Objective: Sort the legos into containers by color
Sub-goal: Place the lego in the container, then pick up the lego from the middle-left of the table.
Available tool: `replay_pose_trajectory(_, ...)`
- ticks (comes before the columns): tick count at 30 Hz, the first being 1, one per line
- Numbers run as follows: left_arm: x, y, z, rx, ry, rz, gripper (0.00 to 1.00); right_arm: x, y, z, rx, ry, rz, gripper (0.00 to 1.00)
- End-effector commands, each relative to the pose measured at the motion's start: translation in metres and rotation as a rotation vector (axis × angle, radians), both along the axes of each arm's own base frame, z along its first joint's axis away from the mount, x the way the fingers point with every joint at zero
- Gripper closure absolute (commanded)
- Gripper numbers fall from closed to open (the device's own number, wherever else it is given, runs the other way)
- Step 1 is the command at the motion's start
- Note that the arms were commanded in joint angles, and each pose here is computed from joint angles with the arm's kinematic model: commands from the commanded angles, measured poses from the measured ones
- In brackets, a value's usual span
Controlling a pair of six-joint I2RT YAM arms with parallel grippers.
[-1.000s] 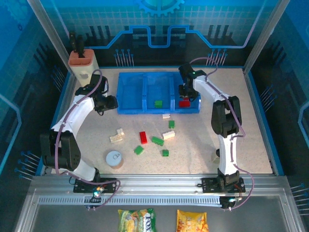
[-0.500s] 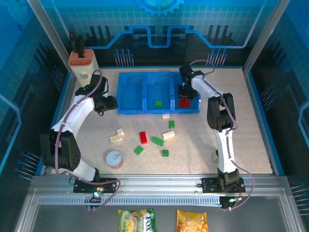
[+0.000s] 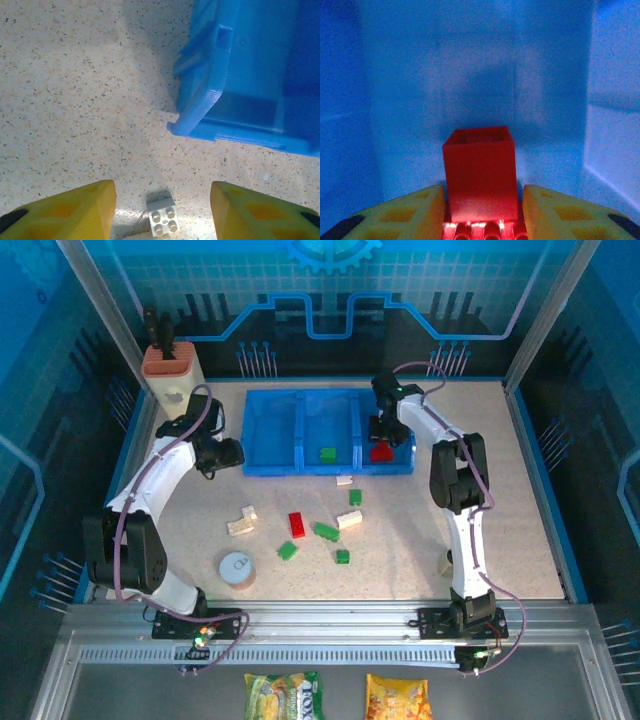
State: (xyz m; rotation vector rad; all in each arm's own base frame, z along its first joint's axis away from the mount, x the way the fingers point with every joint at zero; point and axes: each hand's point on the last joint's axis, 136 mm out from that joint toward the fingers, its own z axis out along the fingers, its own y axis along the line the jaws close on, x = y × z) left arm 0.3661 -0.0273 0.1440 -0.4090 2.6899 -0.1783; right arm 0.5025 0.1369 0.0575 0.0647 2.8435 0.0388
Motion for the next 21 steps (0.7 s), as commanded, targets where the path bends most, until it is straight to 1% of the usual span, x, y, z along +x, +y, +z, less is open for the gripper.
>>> replay_pose_trajectory(1,-0.002,-0.005,-0.005,-0.013,0.014,-0.032,0.46,-0.008,0.007,0.044,-0.002,-0.063,0.018,0.54)
replay_pose_trajectory(7,-0.007,-0.012,-0.004,0.009,0.034,-0.051,0.46,-0.026,0.014,0.064,0.012,-0.092,0.02,0.54)
replay_pose_trajectory(12,-0.02,-0.026,-0.007,0.039,0.075,-0.064,0.46,-0.042,0.017,0.078,0.031,-0.115,0.022,0.54)
replay_pose_trajectory(21,-0.052,-0.034,-0.047,0.013,0.185,0.015,0.46,-0.069,0.01,0.093,0.042,-0.141,0.015,0.54)
